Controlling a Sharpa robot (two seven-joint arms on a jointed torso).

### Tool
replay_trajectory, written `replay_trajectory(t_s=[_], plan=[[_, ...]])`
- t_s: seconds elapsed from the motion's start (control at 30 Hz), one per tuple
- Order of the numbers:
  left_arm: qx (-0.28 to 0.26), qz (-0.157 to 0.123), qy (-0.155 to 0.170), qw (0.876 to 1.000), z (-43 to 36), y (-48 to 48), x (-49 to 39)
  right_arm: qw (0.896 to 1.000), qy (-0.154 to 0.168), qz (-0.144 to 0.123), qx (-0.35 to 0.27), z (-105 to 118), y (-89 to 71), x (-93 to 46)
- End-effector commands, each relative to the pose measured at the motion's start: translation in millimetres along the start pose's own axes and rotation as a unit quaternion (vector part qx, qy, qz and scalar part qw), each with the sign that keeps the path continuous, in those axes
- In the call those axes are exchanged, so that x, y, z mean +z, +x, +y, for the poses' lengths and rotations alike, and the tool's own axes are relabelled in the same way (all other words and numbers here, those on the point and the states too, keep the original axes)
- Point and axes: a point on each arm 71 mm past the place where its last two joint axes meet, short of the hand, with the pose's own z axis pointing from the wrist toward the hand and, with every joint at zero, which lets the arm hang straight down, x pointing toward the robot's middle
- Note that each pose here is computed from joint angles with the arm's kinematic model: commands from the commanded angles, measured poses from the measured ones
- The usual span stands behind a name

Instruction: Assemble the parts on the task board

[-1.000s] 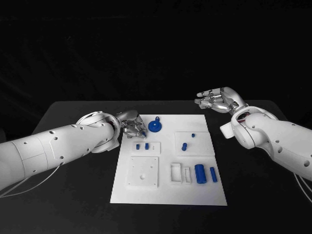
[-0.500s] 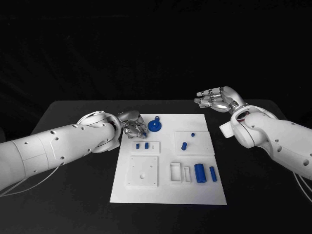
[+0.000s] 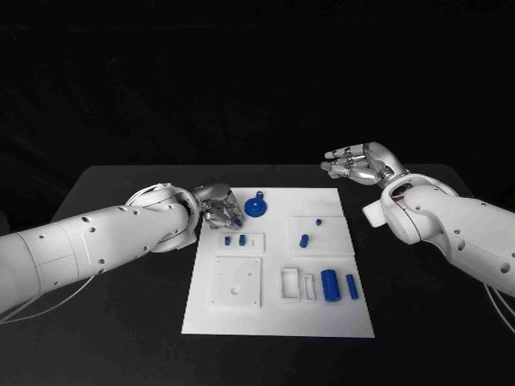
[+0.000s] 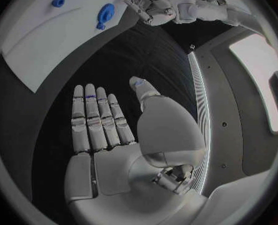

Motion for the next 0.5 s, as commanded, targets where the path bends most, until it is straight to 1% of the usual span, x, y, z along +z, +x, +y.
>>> replay_trajectory(t_s=[0.03,0.33,0.5], plan=[[0.006,0.005,0.007,1.0,-2.6,2.6,-0.1,1.0,-0.006,0.007,0.0,0.9,1.2,0.1],[0.007,-0.001,0.013,1.0,-5.2,2.8,0.5,1.0,-0.006,0.007,0.001,1.0,1.8,0.3],[0.007,-0.002,0.017,1.0,-6.2,4.4,1.6,1.0,-0.006,0.008,0.001,1.0,1.9,0.4]])
